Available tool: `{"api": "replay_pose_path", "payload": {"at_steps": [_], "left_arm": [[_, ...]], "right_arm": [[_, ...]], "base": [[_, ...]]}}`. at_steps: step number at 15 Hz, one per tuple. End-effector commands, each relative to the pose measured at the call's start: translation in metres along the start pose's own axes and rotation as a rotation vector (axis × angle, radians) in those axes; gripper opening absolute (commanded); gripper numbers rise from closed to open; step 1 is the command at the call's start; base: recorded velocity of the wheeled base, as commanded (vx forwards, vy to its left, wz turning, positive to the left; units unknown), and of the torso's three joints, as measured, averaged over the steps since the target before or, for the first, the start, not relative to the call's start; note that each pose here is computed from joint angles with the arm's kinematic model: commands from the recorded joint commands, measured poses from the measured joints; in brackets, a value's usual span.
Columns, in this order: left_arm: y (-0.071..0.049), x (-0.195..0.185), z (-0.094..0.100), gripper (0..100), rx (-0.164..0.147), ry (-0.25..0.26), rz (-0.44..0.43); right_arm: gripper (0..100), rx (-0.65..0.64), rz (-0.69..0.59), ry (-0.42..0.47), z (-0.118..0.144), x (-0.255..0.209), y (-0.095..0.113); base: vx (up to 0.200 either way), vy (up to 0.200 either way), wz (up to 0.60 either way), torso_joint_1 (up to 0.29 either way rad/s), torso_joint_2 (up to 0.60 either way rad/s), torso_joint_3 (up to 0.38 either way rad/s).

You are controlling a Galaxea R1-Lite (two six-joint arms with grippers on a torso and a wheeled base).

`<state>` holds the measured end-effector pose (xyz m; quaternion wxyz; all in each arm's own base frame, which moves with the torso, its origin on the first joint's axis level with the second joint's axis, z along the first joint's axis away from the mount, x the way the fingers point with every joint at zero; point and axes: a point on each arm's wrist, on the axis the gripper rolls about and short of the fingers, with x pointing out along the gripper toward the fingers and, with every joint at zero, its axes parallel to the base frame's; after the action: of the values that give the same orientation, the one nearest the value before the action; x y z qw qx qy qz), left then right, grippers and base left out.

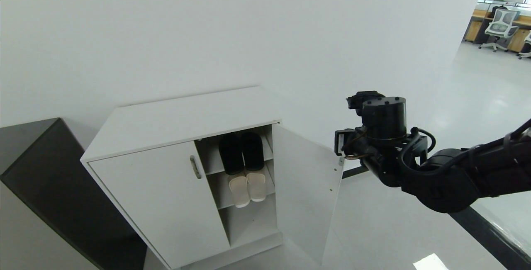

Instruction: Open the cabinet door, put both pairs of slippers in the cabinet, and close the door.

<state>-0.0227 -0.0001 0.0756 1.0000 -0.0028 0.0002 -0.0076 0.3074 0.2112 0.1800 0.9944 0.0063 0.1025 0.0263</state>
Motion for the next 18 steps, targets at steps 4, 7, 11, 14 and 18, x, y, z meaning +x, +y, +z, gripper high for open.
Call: {"api": "replay_pose_path", "payload": {"at_steps": [4, 7, 11, 14, 18], "left_arm": [[0.000, 0.000, 0.000, 0, -0.001, 0.000, 0.000], [0.000, 0.000, 0.000, 0, -0.001, 0.000, 0.000], [0.000, 0.000, 0.000, 0, -0.001, 0.000, 0.001], [0.000, 0.000, 0.000, 0, -0.001, 0.000, 0.000], [0.000, 0.000, 0.000, 0, -0.001, 0.000, 0.000]], "right_arm": [[0, 0.007, -0.046, 0.050, -0.026, 0.045, 0.001], [0, 0.005, -0.056, 0.067, -0.033, 0.056, -0.003], [0, 0.018, -0.061, 0.087, -0.043, 0.070, -0.005], [0, 0.015, -0.062, 0.092, -0.046, 0.072, -0.005], [0, 0.008, -0.064, 0.105, -0.051, 0.073, -0.005]], "base": [[0.000, 0.000, 0.00, 0.000, 0.00, 0.000], [0.000, 0.000, 0.00, 0.000, 0.00, 0.000], [0.000, 0.000, 0.00, 0.000, 0.00, 0.000], [0.000, 0.000, 0.00, 0.000, 0.00, 0.000], [0.000, 0.000, 0.00, 0.000, 0.00, 0.000]]}}
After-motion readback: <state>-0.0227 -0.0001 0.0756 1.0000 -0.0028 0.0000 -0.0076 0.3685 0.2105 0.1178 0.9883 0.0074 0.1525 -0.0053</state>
